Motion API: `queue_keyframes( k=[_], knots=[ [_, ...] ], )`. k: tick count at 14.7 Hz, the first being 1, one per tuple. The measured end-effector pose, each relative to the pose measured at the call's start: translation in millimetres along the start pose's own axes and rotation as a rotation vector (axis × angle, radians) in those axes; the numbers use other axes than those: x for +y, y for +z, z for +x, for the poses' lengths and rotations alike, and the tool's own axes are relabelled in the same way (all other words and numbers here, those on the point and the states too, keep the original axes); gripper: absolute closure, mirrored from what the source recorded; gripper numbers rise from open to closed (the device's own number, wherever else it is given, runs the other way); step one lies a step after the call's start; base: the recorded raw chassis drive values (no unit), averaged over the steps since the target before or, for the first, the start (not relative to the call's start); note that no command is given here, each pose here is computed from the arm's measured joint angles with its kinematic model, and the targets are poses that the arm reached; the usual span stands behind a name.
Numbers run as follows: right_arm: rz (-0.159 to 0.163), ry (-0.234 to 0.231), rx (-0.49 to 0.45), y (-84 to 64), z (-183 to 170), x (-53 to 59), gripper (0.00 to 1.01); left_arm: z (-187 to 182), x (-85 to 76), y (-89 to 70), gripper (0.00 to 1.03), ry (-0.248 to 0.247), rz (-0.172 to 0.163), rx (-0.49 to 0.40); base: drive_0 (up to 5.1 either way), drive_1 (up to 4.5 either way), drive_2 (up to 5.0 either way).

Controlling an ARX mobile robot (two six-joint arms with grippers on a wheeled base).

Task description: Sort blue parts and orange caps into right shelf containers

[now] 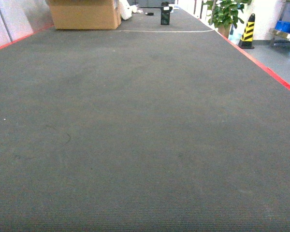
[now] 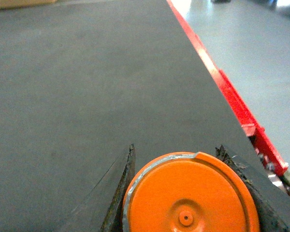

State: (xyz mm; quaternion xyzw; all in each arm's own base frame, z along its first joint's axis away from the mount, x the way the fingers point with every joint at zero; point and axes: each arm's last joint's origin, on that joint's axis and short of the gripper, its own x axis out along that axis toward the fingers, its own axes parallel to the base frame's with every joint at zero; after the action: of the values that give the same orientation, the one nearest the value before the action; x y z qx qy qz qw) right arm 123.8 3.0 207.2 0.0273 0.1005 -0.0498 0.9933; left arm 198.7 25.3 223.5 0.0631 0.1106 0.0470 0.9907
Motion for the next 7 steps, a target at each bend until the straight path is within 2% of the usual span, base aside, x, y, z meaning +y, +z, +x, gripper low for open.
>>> queue_keyframes(
  k=[1, 4, 7],
  knots=[
    [-0.003, -0.002, -0.015, 2.5, -0.9, -0.1, 0.57, -2.0, 1.4, 11.3, 0.58, 0.007, 0.005, -0.05, 0.0, 0.0, 0.0],
    [-0.017, -0.004, 0.008, 0.3, 0.6, 0.0, 0.57, 0.6, 0.8, 7.9, 0.58, 0.0, 0.009, -0.021, 0.0, 0.0, 0.0],
    [-0.019, -0.004, 0.007, 0.4, 0.6, 0.0, 0.57, 0.1, 0.9, 8.6, 0.58, 0.002, 0.015, -0.027, 0.0, 0.0, 0.0]
  ],
)
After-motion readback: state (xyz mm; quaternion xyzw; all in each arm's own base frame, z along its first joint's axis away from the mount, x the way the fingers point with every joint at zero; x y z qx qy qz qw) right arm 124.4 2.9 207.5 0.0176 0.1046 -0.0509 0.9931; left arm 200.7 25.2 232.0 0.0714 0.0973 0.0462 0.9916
